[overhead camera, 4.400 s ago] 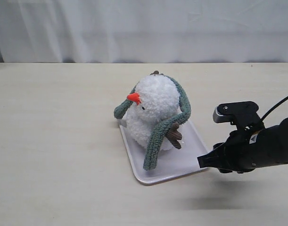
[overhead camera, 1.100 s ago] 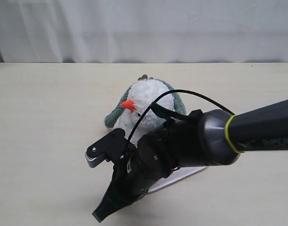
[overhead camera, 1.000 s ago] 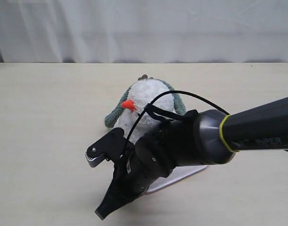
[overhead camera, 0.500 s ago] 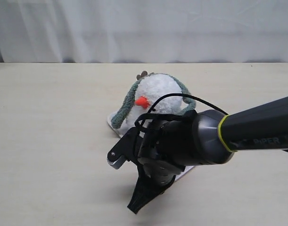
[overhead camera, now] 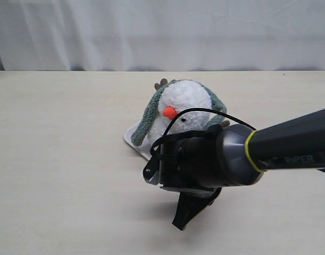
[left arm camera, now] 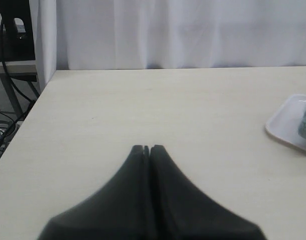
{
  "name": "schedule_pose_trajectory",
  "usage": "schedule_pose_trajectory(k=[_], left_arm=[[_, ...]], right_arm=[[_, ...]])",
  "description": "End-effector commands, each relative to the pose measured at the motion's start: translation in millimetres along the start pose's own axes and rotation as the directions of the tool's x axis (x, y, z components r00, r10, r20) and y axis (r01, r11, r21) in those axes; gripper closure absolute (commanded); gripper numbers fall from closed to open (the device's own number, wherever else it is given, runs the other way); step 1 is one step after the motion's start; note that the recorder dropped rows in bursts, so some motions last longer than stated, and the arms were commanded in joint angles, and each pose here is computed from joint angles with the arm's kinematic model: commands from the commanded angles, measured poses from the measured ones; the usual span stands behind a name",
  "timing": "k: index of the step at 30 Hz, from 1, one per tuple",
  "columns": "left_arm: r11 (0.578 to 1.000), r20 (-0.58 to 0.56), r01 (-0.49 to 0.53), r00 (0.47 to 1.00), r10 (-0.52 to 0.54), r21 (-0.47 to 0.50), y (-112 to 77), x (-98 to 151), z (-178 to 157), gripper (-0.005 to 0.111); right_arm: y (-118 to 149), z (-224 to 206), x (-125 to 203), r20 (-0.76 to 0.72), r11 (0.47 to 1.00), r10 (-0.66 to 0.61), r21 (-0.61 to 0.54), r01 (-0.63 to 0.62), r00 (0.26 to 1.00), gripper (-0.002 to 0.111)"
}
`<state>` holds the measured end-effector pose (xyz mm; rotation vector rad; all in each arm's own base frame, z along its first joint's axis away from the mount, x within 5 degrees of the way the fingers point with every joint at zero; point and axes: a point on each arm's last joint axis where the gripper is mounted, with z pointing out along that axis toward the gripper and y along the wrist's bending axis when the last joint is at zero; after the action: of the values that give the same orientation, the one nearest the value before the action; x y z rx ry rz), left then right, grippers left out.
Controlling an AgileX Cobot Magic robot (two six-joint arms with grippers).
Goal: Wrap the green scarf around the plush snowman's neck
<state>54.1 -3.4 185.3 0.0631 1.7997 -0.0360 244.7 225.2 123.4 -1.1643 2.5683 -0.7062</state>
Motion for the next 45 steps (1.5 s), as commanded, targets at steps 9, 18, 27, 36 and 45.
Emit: schedule_pose_trajectory(k=[9,18,27,36,45], left_arm=[[1.0,0.009,0.001,1.0,-0.001,-0.004,0.2,0.0,0.0,0.107],[1.0,0.009,0.001,1.0,-0.001,-0.004,0.2,0.0,0.0,0.107],[1.0,0.009,0.001,1.0,-0.001,-0.004,0.2,0.0,0.0,0.107],[1.0,0.009,0.001,1.0,-0.001,-0.004,0.2,0.0,0.0,0.107],[1.0,0.009,0.001,1.0,-0.001,-0.004,0.2,0.0,0.0,0.107]], right_arm=[[-22.4,-58.8,-0.4,0.218,0.981,0.152,-0.156,-0.119,0.964,0.104],[-59.1,-119.8,22.2,0.365,0.942,0.315,-0.234,-0.241,0.876,0.07],[-109.2,-127.5,44.4,0.345,0.813,0.581,-0.289,-0.506,0.737,0.047],[-145.5,-102.2,50.9,0.285,0.721,0.685,-0.402,-0.565,0.671,0.047],[-165.3,-83.4,61.4,0.242,0.653,0.72,-0.552,-0.518,0.65,0.054]])
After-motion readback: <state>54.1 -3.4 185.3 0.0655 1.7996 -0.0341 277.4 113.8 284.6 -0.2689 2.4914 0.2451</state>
